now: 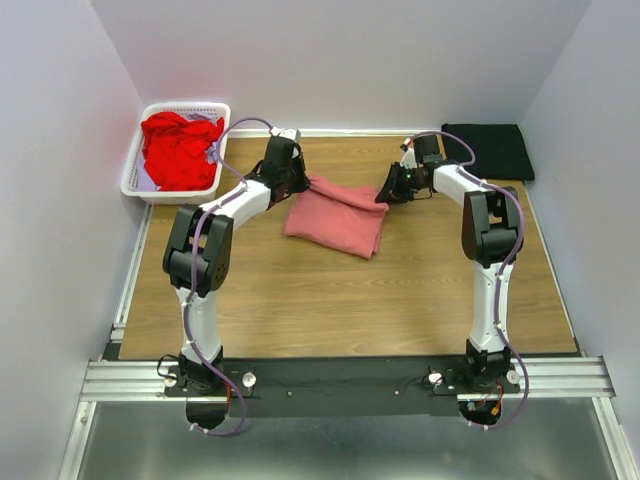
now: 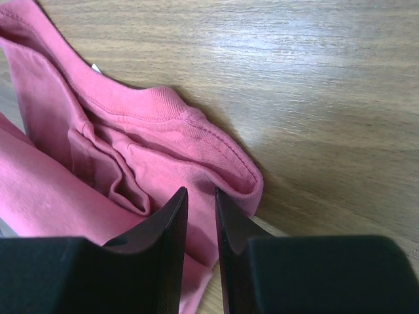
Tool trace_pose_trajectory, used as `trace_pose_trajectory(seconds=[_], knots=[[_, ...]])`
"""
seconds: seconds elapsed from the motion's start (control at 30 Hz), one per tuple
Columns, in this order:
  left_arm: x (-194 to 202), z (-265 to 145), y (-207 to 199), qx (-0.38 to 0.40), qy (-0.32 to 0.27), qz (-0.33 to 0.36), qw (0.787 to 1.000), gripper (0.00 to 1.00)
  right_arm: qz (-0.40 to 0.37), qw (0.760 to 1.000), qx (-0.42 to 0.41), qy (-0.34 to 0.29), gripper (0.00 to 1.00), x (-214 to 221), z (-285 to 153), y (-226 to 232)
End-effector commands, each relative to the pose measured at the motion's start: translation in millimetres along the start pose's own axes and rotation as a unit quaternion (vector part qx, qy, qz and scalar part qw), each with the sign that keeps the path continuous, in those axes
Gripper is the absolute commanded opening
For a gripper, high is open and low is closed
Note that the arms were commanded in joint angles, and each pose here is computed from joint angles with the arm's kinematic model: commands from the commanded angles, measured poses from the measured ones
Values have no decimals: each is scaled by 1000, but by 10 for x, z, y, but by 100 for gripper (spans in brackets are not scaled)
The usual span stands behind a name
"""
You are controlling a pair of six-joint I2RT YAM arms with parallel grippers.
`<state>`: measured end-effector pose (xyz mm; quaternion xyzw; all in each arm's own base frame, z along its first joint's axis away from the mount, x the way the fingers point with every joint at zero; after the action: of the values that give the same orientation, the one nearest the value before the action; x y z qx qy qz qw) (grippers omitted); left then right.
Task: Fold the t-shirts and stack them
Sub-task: Fold the tshirt
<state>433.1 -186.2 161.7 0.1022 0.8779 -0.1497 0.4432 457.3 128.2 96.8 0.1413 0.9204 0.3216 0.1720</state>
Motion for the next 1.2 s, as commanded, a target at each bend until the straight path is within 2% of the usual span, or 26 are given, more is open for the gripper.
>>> trace_pose_trajectory(seconds=[0.0,0.2,0.4,0.53,0.57,0.67,0.73,0.87,1.03,1.13,1.17], knots=[[-50,50,111,-18,-8,-10,1000,0,16,996,75,39,30,241,168,-378],[-8,216,107,12,4,0,1000,0,15,997,70,39,31,236,144,-364],[61,305,151,-1,13,2,1000,0,-1,998,56,16,31,145,-19,-188],[14,256,126,6,7,6,1000,16,-17,999,39,-8,37,57,-216,-7],[-46,203,117,5,-2,8,1000,25,-27,999,31,-21,41,28,-321,89],[-194,53,99,-2,-24,14,1000,41,-45,997,32,-61,45,-50,-566,250],[-257,-35,91,-5,-35,18,999,49,-50,995,41,-81,45,-74,-659,300],[-428,-342,51,-8,-69,23,997,59,-60,993,24,-103,46,-65,-908,452],[-342,-599,-17,21,-76,29,996,57,-66,995,-55,-53,45,91,-980,565],[-216,-639,-167,97,-80,51,991,49,-68,987,-142,18,45,246,-892,584],[-75,-587,-205,138,-61,55,987,46,-65,982,-174,41,45,306,-853,578]])
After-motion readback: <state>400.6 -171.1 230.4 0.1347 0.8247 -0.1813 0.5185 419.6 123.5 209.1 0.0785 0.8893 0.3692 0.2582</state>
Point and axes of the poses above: each gripper's point midway between its finger pads, its own z axis out along the fingers, its own y axis along the line the jaws close on, x = y × z, the point moved 10 cm from there along -z, back along the fingers, and after that the axes turned 15 degrees about z, right-handed, at the moved point
